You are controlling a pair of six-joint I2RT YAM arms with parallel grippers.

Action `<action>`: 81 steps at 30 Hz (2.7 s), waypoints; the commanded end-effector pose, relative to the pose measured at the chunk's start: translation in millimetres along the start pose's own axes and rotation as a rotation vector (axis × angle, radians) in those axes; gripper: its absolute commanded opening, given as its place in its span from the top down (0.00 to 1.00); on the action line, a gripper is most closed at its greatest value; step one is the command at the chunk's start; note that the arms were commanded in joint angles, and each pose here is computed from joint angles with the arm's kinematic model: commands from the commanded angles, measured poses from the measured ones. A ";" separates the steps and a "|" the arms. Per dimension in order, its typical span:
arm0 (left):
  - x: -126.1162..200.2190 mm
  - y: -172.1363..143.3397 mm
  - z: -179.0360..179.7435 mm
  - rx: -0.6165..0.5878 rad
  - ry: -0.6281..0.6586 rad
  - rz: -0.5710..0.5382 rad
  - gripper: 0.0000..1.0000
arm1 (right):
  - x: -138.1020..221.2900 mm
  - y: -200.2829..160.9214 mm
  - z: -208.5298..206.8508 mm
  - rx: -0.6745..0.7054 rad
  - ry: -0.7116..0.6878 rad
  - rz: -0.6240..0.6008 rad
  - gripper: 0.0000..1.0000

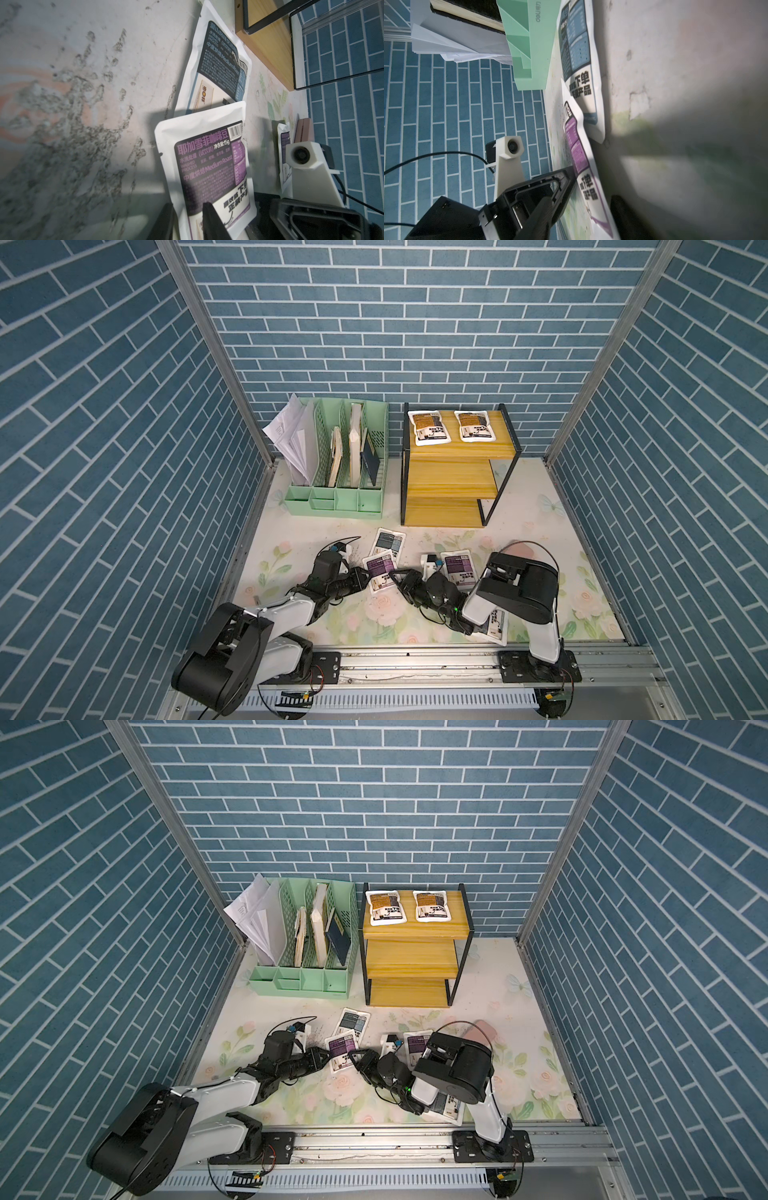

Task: Place the bagged coffee beans on the shelf by color
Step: Pick up the bagged coffee beans at the center of the board, then place the bagged coffee beans on the shelf.

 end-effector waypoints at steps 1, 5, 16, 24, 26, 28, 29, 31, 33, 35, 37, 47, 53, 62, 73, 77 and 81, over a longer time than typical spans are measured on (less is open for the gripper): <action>-1.3 -9.9 6.1 0.005 0.025 0.045 0.70 | -7.8 -0.5 5.0 -0.066 0.058 -0.021 0.55; -0.7 -9.2 4.8 0.010 0.019 0.043 0.70 | -7.5 1.7 5.1 -0.065 0.067 -0.055 0.62; 9.3 -1.5 -3.9 -0.001 0.017 0.010 0.64 | -0.5 1.8 11.5 -0.026 0.081 -0.060 0.81; 24.8 10.7 -17.3 -0.023 0.027 -0.030 0.45 | 8.3 3.1 18.0 -0.007 0.091 -0.068 0.85; 37.6 20.0 -25.3 -0.046 0.053 -0.076 0.40 | 12.9 3.3 23.1 0.002 0.105 -0.072 0.86; 52.5 30.5 -33.9 -0.070 0.084 -0.133 0.35 | 18.4 3.7 29.4 0.020 0.109 -0.076 0.86; 60.3 35.6 -38.4 -0.080 0.098 -0.162 0.34 | 21.3 3.4 34.4 0.037 0.113 -0.078 0.87; 73.2 44.1 -45.6 -0.092 0.119 -0.210 0.32 | 28.3 3.4 43.9 0.068 0.121 -0.079 0.87; 82.1 50.4 -51.9 -0.099 0.127 -0.242 0.31 | 39.4 4.4 51.3 0.085 0.134 -0.085 0.87; 87.0 54.9 -55.9 -0.103 0.130 -0.261 0.31 | 51.3 6.8 54.8 0.096 0.125 -0.092 0.88; 87.6 57.7 -57.7 -0.106 0.131 -0.267 0.30 | 63.1 10.8 58.0 0.105 0.131 -0.100 0.88; 83.7 69.4 -64.4 -0.128 0.119 -0.290 0.30 | 123.5 73.2 110.2 0.184 0.259 -0.263 0.88; 81.4 78.4 -72.4 -0.141 0.088 -0.298 0.31 | 138.1 121.7 152.7 0.238 0.320 -0.376 0.88; 79.7 80.6 -73.4 -0.147 0.091 -0.290 0.31 | 96.8 174.2 198.5 0.285 0.342 -0.420 0.88; 81.0 83.1 -74.9 -0.172 0.109 -0.285 0.31 | 41.3 214.3 200.6 0.227 0.342 -0.452 0.88; 80.1 83.4 -74.3 -0.178 0.120 -0.276 0.31 | 28.9 222.9 200.1 0.213 0.334 -0.486 0.89; 79.4 83.4 -73.5 -0.180 0.127 -0.271 0.31 | 15.9 227.2 199.8 0.199 0.308 -0.494 0.86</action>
Point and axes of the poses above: each gripper's point midway between its finger pads, its own x axis back along the fingers, its own z axis along the line the jaws close on, y = z × x, the point moved 9 cm from there along x, back along the fingers, and after that the axes turned 5 degrees about -x, right-handed, at the moved point
